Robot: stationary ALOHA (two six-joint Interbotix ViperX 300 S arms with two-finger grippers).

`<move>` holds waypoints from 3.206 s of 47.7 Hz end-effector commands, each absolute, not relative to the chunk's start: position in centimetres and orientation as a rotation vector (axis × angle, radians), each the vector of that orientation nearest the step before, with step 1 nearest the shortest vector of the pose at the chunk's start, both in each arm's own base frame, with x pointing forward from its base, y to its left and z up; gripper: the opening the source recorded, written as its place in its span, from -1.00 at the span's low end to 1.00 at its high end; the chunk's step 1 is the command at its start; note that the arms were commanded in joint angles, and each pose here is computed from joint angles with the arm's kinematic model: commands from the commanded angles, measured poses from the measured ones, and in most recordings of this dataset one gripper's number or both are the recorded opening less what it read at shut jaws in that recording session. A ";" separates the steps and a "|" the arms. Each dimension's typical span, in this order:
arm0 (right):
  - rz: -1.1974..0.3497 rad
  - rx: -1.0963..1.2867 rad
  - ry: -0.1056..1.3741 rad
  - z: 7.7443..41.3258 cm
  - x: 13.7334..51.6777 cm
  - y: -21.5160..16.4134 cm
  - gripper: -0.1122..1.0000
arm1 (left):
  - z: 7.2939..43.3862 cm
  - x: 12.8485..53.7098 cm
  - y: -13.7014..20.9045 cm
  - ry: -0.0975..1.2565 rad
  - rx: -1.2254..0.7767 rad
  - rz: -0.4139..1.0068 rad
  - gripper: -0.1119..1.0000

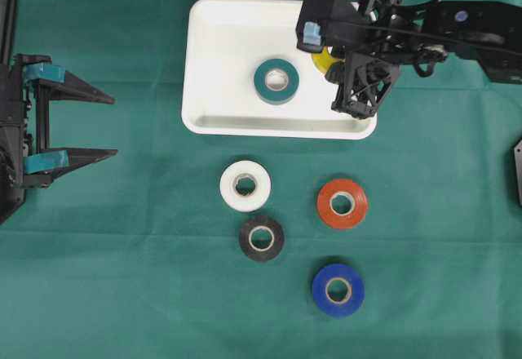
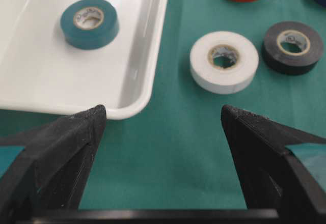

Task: Pick up the tape from a random location and place it into the white case.

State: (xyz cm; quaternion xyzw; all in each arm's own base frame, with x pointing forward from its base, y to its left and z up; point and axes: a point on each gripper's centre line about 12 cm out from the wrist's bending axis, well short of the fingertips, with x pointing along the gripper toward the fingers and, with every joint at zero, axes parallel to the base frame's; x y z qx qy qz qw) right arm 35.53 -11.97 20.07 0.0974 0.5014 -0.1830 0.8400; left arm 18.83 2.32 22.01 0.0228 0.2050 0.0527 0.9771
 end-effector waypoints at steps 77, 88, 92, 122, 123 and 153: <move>-0.416 0.260 1.075 15.0 36.4 -13.1 -0.11 | 22.6 19.1 2.4 0.389 0.046 0.109 0.89; -0.418 0.258 1.064 15.0 36.5 -13.2 0.84 | 22.6 19.1 2.4 0.392 0.044 0.111 0.89; -0.418 0.258 1.064 15.0 36.5 -13.2 0.79 | 22.5 19.1 2.4 0.392 0.044 0.111 0.89; -0.427 0.227 1.018 18.8 35.6 -13.1 0.75 | 22.6 19.2 2.4 0.390 0.045 0.111 0.89; -0.428 0.225 1.014 19.2 35.5 -13.1 0.75 | 22.6 19.1 2.4 0.390 0.044 0.111 0.89; -0.475 0.168 0.965 24.1 32.7 -13.6 0.75 | 22.5 19.1 2.4 0.393 0.045 0.110 0.89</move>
